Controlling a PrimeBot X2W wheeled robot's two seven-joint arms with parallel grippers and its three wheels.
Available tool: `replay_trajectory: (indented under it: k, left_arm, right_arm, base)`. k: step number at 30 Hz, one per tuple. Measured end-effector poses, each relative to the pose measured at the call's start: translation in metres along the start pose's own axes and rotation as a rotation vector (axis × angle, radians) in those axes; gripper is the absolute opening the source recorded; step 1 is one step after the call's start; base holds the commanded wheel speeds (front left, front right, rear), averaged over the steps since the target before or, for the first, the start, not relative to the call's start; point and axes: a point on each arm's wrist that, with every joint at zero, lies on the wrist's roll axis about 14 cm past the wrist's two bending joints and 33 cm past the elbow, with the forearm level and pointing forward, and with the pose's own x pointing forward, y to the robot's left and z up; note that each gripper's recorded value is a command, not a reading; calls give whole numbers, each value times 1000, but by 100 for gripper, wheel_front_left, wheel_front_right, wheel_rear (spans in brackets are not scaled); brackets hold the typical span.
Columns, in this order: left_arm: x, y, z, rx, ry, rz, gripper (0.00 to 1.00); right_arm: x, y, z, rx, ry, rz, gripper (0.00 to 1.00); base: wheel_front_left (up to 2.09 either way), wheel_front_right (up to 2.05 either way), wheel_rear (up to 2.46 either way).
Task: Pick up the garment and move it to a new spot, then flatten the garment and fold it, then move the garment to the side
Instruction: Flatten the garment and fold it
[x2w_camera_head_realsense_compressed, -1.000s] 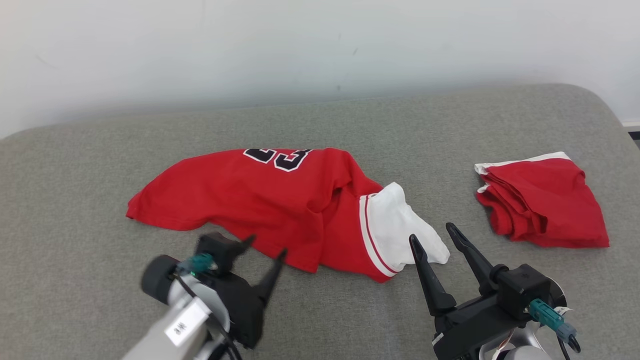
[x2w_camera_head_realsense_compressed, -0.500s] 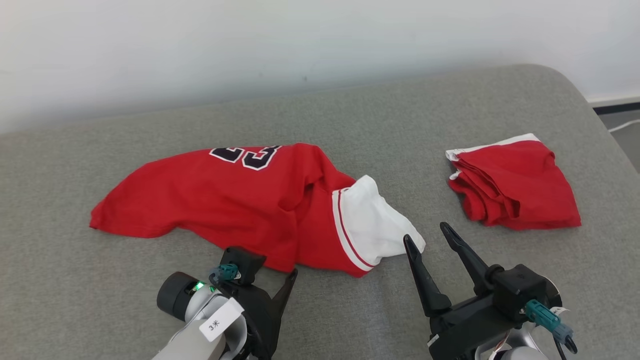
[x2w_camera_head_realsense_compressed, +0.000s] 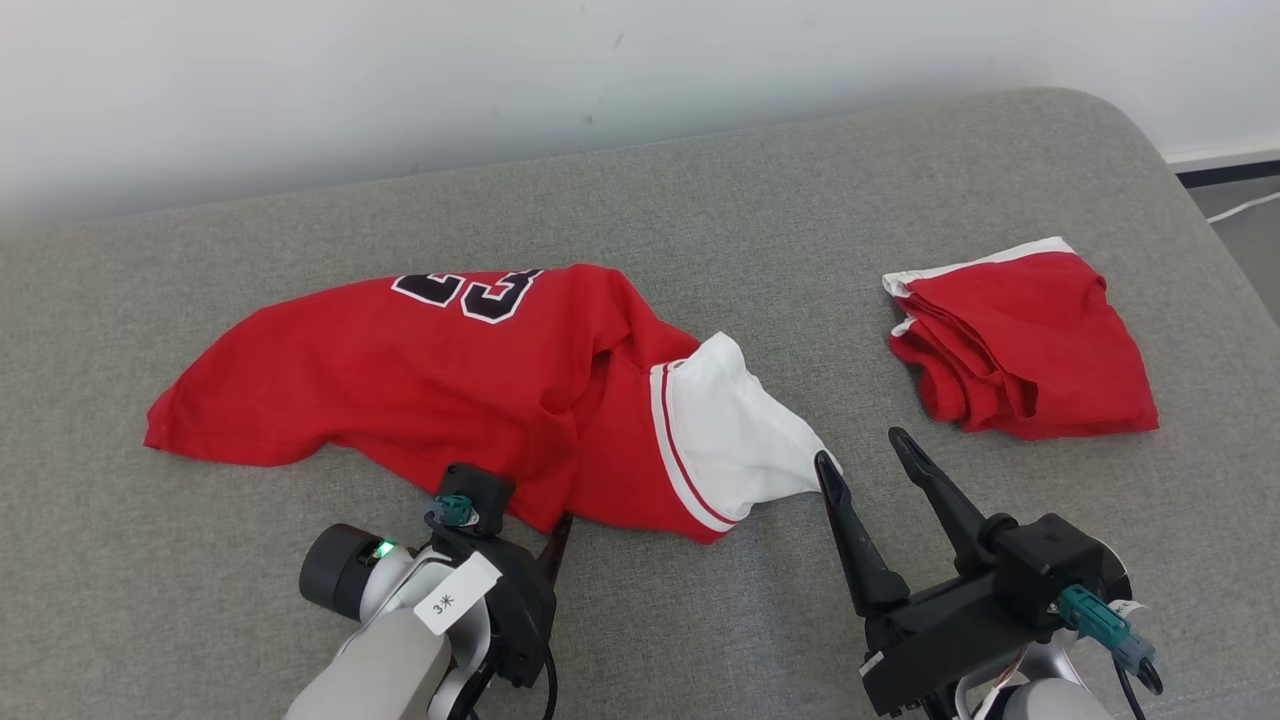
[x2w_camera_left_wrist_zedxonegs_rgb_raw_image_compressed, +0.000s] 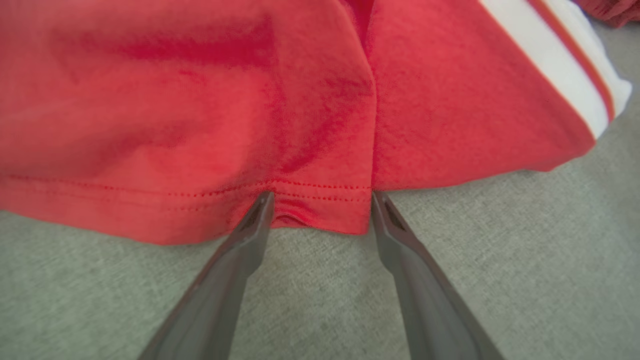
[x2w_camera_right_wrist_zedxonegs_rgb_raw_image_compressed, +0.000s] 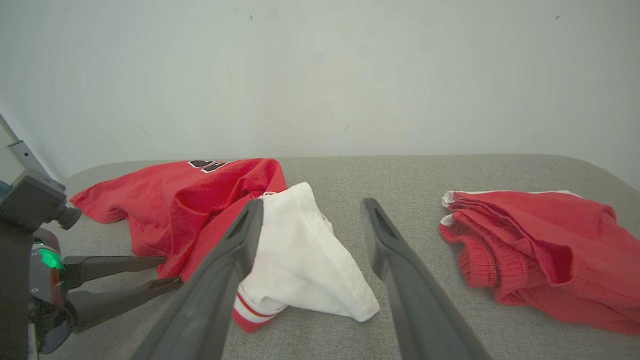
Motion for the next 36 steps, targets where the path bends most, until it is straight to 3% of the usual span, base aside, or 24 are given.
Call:
replay_trajectory:
  k: [1,2,3,11,18,22,27,36]
  left_arm:
    - [0,2,0,2,4,7,92]
    - [1,3,-1,5,11,9,31]
    - [1,3,-2,5,14,10,0]
    - [-4,14,12,-37,-56,44,0]
    - [-36,62,42,-149,-264,151,0]
    - [-62,73,57,-198,-391,163,0]
    - [-98,56,85,-233,-551,94,0]
    - [-174,15,133,-186,-786,-8,0]
  right_arm:
    - [0,0,-1,1,2,0,100]
    - [0,0,-1,1,4,0,100]
    - [0,0,-2,1,5,0,100]
    - [1,0,1,0,-7,0,100]
    - [2,0,3,-3,-20,0,100]
    - [-2,2,0,-4,-10,1,100]
    - [-3,9,2,-3,-20,25,100]
    - [-7,27,7,-1,-33,76,100]
  base:
    - [0,0,0]
    - [0,0,0]
    - [0,0,0]
    - [0,0,0]
    - [0,0,0]
    - [0,0,0]
    - [0,0,0]
    - [0,0,0]
